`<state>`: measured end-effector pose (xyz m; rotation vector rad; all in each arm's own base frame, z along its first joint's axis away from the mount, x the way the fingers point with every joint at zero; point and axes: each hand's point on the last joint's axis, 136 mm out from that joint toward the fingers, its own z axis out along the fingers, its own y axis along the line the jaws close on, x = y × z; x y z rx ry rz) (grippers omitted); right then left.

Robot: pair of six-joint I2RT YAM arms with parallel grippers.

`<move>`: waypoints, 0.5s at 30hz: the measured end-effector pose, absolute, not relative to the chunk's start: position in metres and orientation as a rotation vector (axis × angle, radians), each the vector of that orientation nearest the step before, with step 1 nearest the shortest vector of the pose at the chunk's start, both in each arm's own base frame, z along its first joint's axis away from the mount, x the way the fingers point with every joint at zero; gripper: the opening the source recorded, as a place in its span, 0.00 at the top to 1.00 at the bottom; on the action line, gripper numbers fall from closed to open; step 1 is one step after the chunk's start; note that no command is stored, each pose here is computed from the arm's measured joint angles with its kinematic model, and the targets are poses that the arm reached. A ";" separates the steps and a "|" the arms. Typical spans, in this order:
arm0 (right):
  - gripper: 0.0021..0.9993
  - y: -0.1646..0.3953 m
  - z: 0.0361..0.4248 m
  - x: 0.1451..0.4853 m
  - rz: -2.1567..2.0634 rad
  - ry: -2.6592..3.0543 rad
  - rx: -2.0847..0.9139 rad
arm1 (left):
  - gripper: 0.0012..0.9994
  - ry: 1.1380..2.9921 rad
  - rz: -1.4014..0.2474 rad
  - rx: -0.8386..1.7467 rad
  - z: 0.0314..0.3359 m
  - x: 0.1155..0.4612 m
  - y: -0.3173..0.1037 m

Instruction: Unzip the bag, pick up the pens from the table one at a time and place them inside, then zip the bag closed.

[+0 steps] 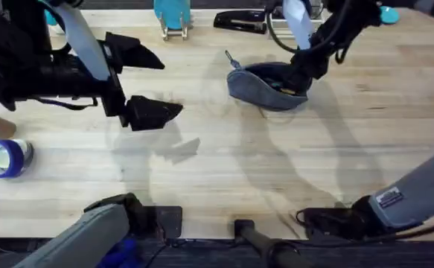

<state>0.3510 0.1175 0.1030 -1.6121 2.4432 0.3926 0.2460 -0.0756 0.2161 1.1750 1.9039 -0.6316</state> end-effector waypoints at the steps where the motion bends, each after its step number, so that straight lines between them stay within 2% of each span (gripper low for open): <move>1: 0.97 0.118 0.098 0.352 0.399 2.452 -1.615 | 0.01 1.903 -0.632 1.175 0.216 0.246 -0.076; 9: 0.95 0.118 0.090 0.354 0.406 2.458 -1.620 | 0.01 1.904 -0.632 1.175 0.216 0.246 -0.076; 10: 0.87 0.118 0.090 0.354 0.406 2.459 -1.618 | 0.01 1.904 -0.632 1.175 0.216 0.246 -0.076; 15: 0.16 0.118 0.090 0.354 0.407 2.459 -1.618 | 0.01 1.904 -0.632 1.175 0.216 0.246 -0.076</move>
